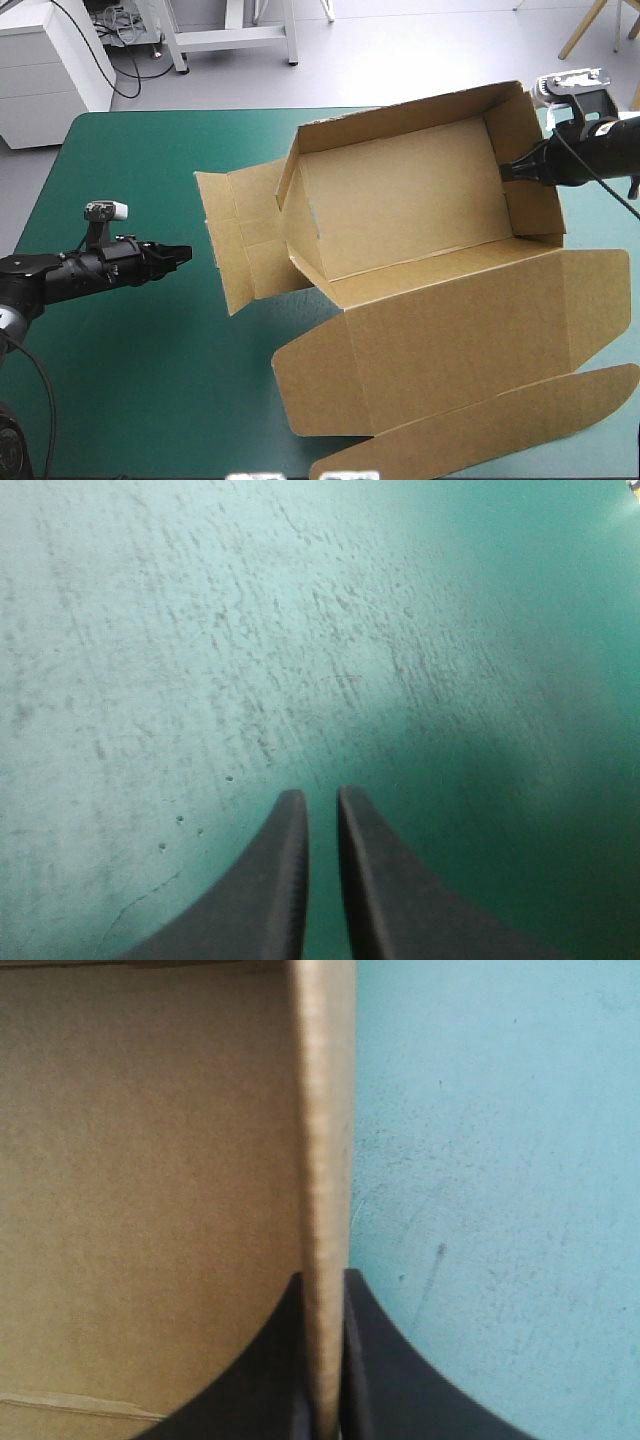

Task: Fold the box

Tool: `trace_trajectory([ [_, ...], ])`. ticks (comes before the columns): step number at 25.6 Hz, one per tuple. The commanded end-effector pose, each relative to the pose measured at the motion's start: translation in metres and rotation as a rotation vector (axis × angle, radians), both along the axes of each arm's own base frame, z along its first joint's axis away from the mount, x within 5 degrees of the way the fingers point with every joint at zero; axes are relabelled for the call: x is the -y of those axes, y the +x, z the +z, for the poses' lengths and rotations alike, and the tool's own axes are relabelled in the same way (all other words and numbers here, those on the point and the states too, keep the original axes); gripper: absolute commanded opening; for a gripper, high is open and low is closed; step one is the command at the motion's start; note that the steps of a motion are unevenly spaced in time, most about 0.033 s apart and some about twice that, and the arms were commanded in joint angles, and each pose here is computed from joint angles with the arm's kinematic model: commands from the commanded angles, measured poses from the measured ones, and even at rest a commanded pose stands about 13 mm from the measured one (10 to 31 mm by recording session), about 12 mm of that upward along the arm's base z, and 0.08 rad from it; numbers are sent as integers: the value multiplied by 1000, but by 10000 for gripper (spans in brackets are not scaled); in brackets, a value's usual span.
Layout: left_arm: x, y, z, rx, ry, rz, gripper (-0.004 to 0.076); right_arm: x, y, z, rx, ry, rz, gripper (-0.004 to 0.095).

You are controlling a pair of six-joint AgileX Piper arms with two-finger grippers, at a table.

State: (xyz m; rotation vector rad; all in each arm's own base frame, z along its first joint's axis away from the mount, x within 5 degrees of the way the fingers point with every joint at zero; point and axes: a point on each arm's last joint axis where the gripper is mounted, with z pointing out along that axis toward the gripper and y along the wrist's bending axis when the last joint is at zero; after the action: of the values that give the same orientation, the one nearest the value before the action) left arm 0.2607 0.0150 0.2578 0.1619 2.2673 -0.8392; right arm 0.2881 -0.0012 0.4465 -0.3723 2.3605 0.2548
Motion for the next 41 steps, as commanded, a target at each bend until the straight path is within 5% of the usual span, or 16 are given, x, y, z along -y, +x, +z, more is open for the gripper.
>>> trace_trajectory([
  [1,11,3,20,68,-120,-10,322,-5,-11,23,108,55,3,-20],
  [4,24,5,25,82,-204,-38,577,-4,-11,23,108,55,3,-19],
  [7,41,4,26,79,-218,-97,694,-5,-11,23,109,59,4,-20],
  [21,80,-9,57,119,-582,-297,692,-5,-9,24,124,74,-8,-16],
  [41,107,-13,127,319,-564,-467,653,-66,-1,34,275,72,-63,-8],
])
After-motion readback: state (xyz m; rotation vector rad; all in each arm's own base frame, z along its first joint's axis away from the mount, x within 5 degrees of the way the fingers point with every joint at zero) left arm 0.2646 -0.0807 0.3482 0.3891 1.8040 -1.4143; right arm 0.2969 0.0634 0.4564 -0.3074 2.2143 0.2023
